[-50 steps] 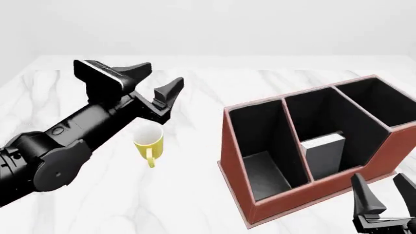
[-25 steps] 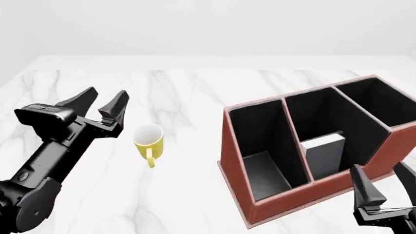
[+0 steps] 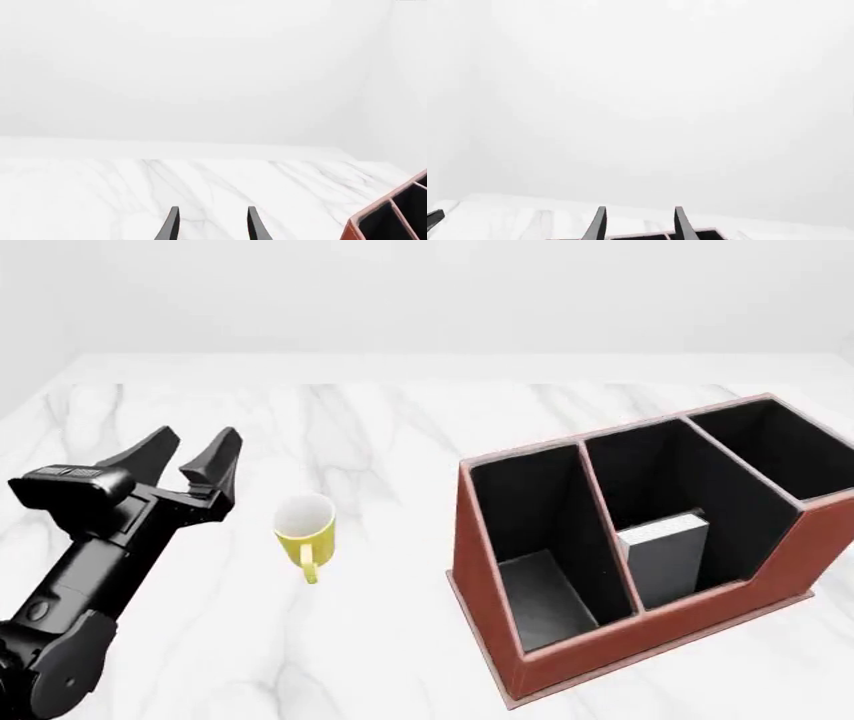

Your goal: Pick up the book and place it in the back compartment of the caddy.

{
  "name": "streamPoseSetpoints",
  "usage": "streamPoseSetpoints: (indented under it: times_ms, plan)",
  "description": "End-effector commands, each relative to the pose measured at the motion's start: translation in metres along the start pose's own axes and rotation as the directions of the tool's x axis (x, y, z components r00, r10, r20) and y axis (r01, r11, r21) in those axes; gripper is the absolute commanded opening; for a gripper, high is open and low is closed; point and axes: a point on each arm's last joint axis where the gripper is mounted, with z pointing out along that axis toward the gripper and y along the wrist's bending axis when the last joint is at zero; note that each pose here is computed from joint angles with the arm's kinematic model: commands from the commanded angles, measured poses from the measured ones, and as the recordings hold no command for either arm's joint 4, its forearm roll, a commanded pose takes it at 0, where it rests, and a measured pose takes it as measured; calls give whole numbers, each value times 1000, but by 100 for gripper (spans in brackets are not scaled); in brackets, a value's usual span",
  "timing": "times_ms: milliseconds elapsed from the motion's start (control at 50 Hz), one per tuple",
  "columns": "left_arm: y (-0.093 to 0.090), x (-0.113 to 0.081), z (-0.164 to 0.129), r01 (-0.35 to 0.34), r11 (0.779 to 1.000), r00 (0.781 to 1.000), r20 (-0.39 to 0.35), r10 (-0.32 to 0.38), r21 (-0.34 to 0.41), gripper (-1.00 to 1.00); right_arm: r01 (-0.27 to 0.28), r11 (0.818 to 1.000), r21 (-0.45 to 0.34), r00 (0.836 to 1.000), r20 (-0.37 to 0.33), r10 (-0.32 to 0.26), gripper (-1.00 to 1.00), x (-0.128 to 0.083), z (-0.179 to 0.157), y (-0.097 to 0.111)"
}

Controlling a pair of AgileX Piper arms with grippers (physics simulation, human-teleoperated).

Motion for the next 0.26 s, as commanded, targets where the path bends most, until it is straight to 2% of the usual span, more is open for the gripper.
streamPoseSetpoints:
  times_ms: [20,40,80,120,160,180,200,220,240,260]
  plan:
    - [1,2,-2,7,1000,1000,1,-7,-4,100,-27,999,-27,972,234,32,100,-101,-67,-11]
    - [1,2,-2,7,1000,1000,1,-7,-4,100,-27,999,-27,972,234,32,100,-102,-67,-11]
    - [1,4,-1,65,998,998,-1,-65,-2,100,-29,999,-37,954,297,38,100,-121,-90,-16]
    - [2,3,-2,32,999,999,2,-32,-4,100,6,1000,-19,939,344,1,100,-130,-107,-17]
    - [1,4,-2,44,999,999,2,-44,-3,100,32,999,-7,918,396,-26,100,-141,-126,-20]
    - [1,5,-2,40,999,999,1,-40,-2,100,38,999,-1,911,412,-34,100,-145,-132,-21]
    - [1,5,-2,40,999,999,1,-40,-2,100,38,999,-1,911,412,-34,100,-145,-132,-21]
    - [2,6,-2,35,999,999,-1,-35,-3,100,41,999,6,898,438,-39,100,-149,-140,-21]
    - [2,7,-1,36,999,999,-2,-36,-3,100,41,999,6,898,438,-39,100,-149,-140,-21]
    - [1,7,-1,35,999,999,-5,-35,-2,100,39,999,17,882,470,-42,100,-157,-150,-21]
